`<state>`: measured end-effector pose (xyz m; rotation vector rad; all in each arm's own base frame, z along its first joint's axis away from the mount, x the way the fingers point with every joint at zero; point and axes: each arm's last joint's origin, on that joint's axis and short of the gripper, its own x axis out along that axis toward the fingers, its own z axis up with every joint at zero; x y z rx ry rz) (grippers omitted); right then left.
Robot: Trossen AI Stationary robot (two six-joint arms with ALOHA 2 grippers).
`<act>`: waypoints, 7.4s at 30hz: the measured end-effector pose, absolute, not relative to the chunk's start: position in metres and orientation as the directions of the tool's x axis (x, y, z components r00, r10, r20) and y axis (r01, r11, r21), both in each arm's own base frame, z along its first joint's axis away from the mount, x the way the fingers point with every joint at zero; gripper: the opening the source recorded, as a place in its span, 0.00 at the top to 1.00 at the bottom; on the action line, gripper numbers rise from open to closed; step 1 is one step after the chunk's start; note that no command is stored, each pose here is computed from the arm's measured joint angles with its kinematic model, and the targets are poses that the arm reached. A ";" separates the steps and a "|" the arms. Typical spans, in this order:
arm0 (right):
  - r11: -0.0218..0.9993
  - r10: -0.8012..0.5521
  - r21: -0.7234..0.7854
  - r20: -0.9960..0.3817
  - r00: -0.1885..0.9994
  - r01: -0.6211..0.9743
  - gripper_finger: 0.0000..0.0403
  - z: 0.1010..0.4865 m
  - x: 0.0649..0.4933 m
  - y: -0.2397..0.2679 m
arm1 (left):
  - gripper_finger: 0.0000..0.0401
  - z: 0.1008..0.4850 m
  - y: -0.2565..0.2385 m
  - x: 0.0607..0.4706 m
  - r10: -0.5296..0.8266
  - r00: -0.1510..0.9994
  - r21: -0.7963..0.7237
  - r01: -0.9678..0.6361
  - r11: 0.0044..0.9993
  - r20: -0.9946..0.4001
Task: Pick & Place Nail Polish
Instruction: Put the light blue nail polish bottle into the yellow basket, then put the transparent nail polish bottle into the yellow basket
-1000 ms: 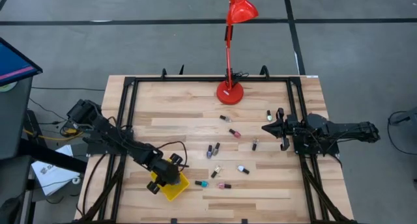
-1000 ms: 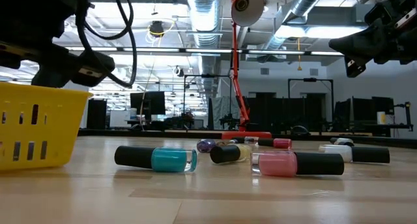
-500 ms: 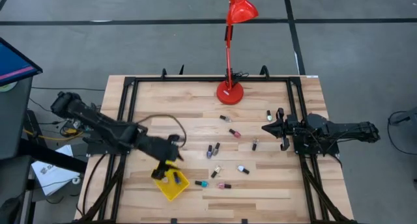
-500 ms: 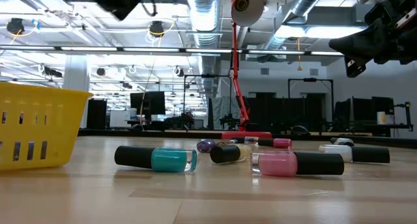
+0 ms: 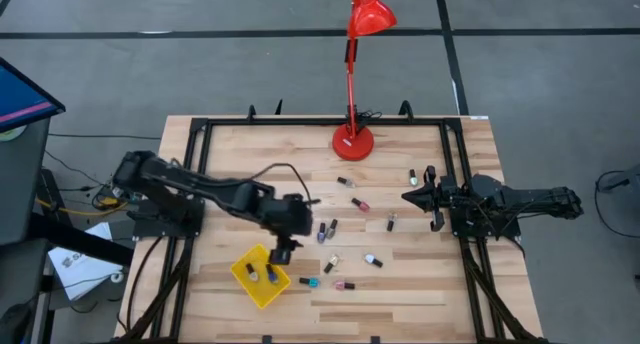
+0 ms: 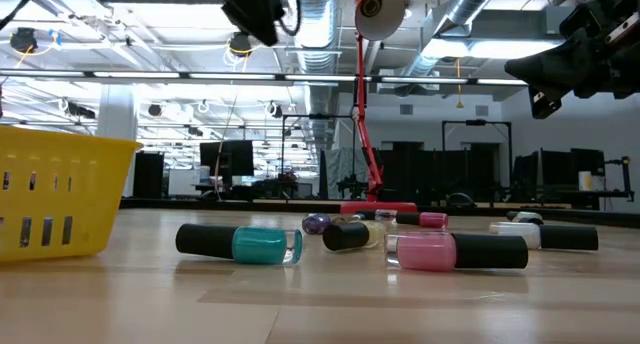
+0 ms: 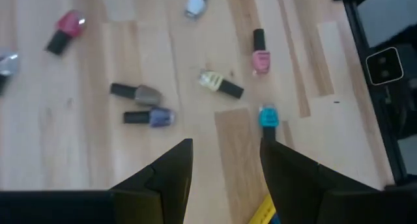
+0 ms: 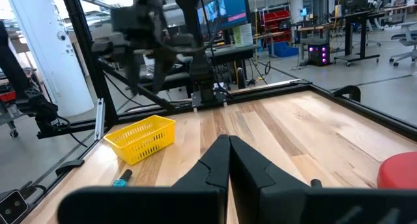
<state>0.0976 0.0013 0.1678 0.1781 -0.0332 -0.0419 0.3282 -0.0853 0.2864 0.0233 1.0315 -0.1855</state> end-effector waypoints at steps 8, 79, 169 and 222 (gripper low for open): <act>0.983 -0.045 0.178 0.031 0.999 0.039 1.00 0.168 0.098 0.001 | 0.56 0.252 -0.114 0.350 -0.164 0.405 -0.079 0.218 0.973 -0.899; 0.983 -0.045 0.178 0.029 0.999 0.039 1.00 0.168 0.098 0.001 | 0.57 0.146 -0.161 0.368 -0.177 0.290 -0.110 0.233 0.966 -0.941; 0.983 -0.045 0.178 0.028 0.999 0.039 1.00 0.168 0.098 0.001 | 0.87 0.184 -0.129 0.225 -0.078 0.198 0.041 0.534 0.844 -0.977; 0.983 -0.045 0.178 0.029 0.999 0.039 1.00 0.168 0.098 0.001 | 0.78 0.203 -0.130 0.244 -0.216 0.288 0.024 0.647 0.762 -0.933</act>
